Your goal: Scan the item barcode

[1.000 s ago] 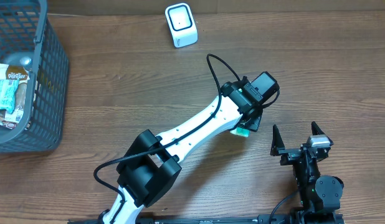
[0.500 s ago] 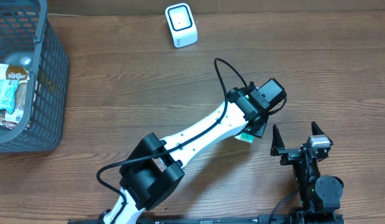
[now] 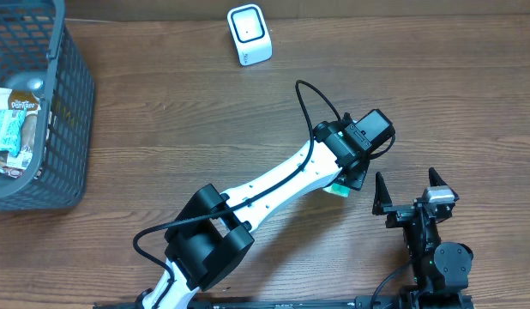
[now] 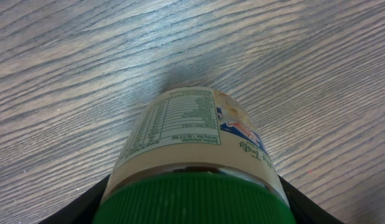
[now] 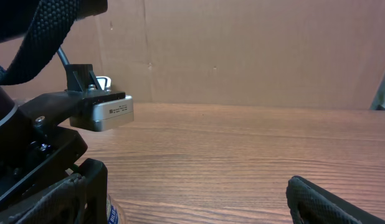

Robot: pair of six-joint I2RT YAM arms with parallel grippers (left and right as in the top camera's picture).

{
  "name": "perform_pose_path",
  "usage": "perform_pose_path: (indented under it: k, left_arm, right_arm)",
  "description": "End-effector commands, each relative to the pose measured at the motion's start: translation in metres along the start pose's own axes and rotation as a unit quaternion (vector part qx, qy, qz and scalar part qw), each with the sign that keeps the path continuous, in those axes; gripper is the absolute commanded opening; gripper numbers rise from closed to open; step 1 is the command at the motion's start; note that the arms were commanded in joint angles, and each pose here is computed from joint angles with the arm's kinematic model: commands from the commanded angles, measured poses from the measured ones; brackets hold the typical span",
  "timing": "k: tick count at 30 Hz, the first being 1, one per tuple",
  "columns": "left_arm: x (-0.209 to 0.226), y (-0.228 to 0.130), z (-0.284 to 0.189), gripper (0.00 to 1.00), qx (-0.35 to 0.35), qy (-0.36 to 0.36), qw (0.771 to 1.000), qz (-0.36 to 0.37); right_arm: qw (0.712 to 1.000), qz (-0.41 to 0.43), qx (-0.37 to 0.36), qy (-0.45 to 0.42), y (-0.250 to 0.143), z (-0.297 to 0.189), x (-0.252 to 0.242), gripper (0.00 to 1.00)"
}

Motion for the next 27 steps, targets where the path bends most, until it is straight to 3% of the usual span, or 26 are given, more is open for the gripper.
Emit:
perform_pose_path:
  k: [1,27]
  left_arm:
    - [0.000,0.000,-0.004,0.47,-0.009,0.005,1.000,-0.003]
    - [0.022,-0.019,0.024,0.51,0.005,0.049,0.999,-0.001]
  right_arm:
    - [1.000,0.003,-0.001,-0.003,-0.002,0.000,-0.001,1.00]
    - [1.000,0.003,-0.001,-0.003,-0.002,0.000,-0.001,1.00]
Point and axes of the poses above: each gripper's point midway between its finger pads, its own z axis out along the fingers, its own x axis along the line the jaws close on, y = z × x, the point moved 4 cm from there along -z, back along the fingers, and after that the axes turned 5 degrees about -z, right-handed, at the moved point
